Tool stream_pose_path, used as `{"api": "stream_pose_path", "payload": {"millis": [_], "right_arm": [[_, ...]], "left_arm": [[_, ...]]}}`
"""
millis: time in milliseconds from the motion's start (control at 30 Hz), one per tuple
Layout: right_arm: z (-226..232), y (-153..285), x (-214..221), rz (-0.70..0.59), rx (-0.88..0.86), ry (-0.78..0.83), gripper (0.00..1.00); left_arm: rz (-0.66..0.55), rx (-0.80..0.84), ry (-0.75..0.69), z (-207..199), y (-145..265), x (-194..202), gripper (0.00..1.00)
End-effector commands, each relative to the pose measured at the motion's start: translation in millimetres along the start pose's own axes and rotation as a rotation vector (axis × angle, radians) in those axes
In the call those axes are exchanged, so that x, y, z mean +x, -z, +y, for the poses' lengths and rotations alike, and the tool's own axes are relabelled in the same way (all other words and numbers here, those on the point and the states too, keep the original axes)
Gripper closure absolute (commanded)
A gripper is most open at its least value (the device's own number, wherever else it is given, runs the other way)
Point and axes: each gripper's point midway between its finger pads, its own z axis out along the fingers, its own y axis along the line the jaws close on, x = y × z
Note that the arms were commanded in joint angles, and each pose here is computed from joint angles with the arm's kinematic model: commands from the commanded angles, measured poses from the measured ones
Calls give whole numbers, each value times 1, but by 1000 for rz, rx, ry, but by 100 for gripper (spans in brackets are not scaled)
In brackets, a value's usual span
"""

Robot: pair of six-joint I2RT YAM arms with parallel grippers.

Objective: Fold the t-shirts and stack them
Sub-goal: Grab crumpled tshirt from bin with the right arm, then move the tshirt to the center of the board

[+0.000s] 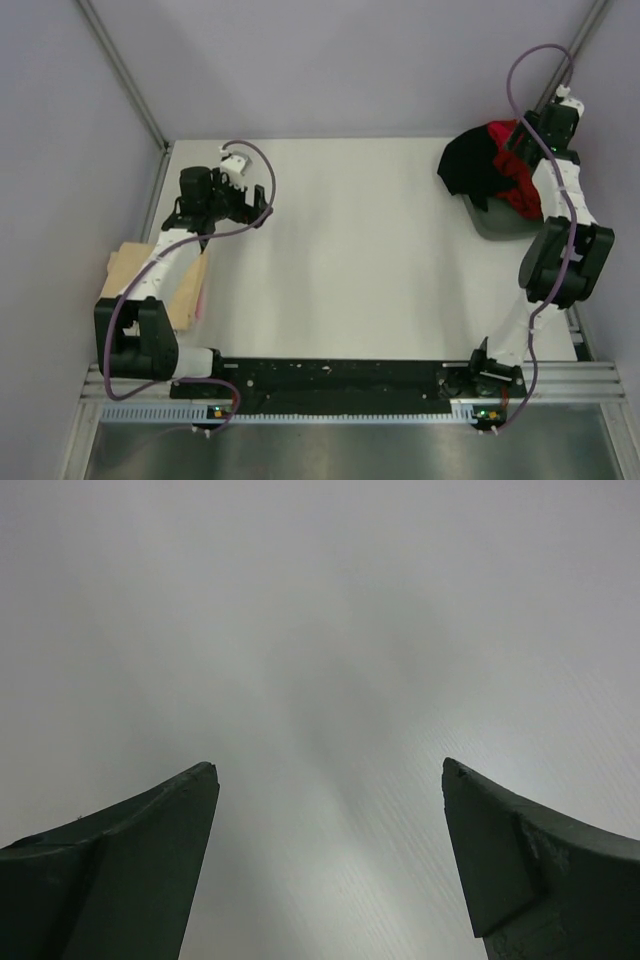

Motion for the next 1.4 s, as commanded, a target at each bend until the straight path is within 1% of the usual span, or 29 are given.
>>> {"api": "stream_pose_path", "payload": {"millis": [0,167,200,233,333,400,533,633,800,900,1067,1233,1300,1367], "right_arm": [[-5,-28,-9,47,-11,-71,33],[-17,-60,15,113,53,-91,32],[-20,-67,21,128,57,-95,34],[-21,-69,22,133,57,-97,42],[-30,-68,23,142,84,-90,81],[-34,-60,16,123,103,-67,100],[-39,-37,-13,55,127,0,100],[-38,-8,-46,-25,130,25,100],[-20,54,-106,-196,48,49,100],[-8,105,-145,-327,-3,32,100],[17,209,-220,-609,-130,-3,100],[46,346,-295,-971,-304,27,100],[55,401,-316,-1114,-369,44,100],[61,445,-330,-1221,-414,56,100]], "left_arm": [[19,6,-14,1,0,-7,4],[25,20,-5,0,-2,-8,5],[28,26,-4,-1,-2,-7,4],[29,33,-4,-2,-2,-7,5],[31,41,-4,-4,-1,-7,5],[31,49,-1,-5,-1,-7,5],[27,48,-5,-5,0,-9,5],[15,38,-14,-5,3,-13,5],[-15,25,-34,-7,12,-21,5],[-33,14,-48,-8,18,-26,4],[-57,16,-67,-11,25,-33,4],[-73,26,-67,-14,27,-36,4],[-80,32,-71,-16,28,-37,4],[-85,33,-73,-17,29,-39,4]]}}
